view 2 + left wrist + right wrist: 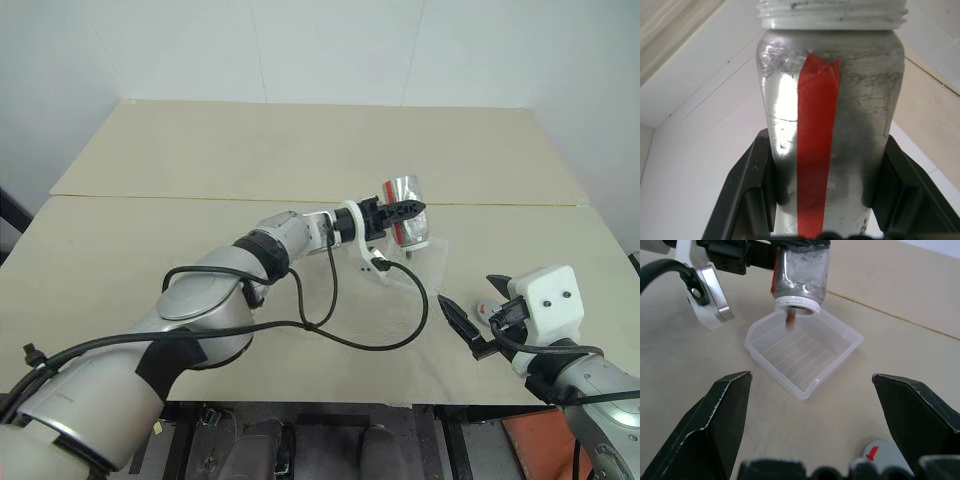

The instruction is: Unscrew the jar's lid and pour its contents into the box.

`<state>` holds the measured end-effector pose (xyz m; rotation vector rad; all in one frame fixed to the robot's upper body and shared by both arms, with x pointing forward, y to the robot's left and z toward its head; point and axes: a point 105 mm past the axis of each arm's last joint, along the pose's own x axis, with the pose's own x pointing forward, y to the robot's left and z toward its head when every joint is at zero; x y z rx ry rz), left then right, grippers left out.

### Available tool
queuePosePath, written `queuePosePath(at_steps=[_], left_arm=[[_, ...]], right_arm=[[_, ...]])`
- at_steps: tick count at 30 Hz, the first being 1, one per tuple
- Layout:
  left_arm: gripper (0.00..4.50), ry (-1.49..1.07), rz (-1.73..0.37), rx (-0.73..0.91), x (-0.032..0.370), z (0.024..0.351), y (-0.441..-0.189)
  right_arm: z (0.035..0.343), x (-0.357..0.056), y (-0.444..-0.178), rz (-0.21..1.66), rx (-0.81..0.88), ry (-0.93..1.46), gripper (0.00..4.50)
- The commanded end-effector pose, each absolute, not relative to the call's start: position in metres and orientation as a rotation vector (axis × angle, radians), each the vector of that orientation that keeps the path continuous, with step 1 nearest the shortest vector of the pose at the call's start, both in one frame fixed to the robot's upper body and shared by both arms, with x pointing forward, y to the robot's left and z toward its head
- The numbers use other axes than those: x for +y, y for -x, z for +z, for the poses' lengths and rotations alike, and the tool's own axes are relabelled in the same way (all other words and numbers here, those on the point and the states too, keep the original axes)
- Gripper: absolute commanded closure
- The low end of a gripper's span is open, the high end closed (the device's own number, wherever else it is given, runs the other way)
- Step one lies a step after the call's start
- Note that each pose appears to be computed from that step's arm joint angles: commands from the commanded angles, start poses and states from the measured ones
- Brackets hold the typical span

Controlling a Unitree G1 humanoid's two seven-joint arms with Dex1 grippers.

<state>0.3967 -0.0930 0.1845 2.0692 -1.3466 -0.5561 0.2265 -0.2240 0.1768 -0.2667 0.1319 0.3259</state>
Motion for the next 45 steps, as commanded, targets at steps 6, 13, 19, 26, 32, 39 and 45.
queuePosePath(at_steps=[6,13,19,26,32,39,45], left_arm=[[2.45,-2.0,-0.483,-1.253,-0.09,0.202,-0.405],[2.45,-1.413,-0.616,-0.681,-0.071,0.199,-0.425],[2.45,-0.525,-0.728,-0.28,-0.048,0.2,-0.438],[2.45,0.006,-0.668,-0.232,-0.011,0.198,-0.444],[2.45,0.076,-0.597,-0.287,0.002,0.172,-0.422],[2.45,0.05,-0.565,-0.25,0.004,0.146,-0.404],[2.45,0.006,-0.523,-0.196,0.01,0.122,-0.4]], right_arm=[[0.186,-0.223,-0.229,0.315,0.099,0.306,0.04],[0.184,-0.225,-0.232,0.316,0.111,0.321,0.04],[0.18,-0.224,-0.236,0.33,0.118,0.323,0.04],[0.176,-0.218,-0.245,0.382,0.106,0.323,0.04],[0.174,-0.217,-0.251,0.385,0.1,0.319,0.04],[0.171,-0.212,-0.254,0.405,0.106,0.319,0.04],[0.172,-0.213,-0.256,0.403,0.103,0.325,0.04]])
